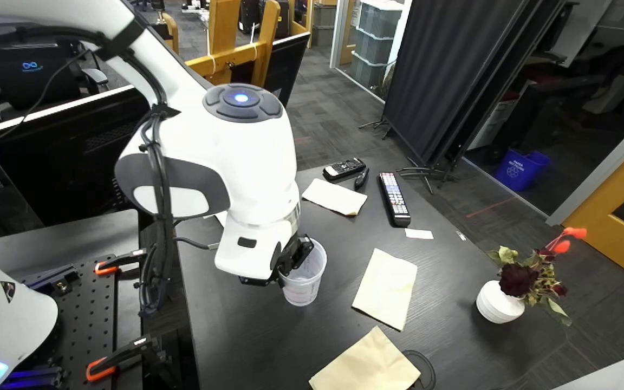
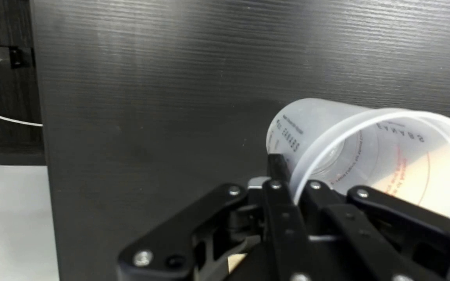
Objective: Move the cup slightly backward and to the right
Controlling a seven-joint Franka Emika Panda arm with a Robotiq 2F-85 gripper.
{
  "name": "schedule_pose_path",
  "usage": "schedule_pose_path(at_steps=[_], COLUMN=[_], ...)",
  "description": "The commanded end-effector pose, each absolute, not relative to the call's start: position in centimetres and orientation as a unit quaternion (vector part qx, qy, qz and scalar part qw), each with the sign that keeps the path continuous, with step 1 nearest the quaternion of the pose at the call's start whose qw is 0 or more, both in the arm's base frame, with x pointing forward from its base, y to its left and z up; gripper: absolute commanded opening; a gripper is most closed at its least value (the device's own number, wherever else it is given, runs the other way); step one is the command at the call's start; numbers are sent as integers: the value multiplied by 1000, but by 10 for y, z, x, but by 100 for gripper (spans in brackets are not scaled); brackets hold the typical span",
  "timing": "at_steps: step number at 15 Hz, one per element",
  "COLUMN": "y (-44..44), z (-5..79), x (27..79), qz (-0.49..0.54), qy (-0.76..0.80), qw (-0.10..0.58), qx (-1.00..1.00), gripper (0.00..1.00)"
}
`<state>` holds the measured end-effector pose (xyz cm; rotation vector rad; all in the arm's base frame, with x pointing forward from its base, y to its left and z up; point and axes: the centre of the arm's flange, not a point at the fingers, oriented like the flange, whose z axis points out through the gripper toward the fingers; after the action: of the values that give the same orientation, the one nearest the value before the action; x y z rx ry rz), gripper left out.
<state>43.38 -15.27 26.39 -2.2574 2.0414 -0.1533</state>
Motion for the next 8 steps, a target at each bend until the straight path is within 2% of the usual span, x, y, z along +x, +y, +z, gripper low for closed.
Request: schedule_pose_path(at_steps=[1,8], y=[-157,-161], z=[265,258], x=[465,491], qz=[-39,-7], qy=[681,686], qw=[36,14], qx=[-731,-727], gripper=[1,1])
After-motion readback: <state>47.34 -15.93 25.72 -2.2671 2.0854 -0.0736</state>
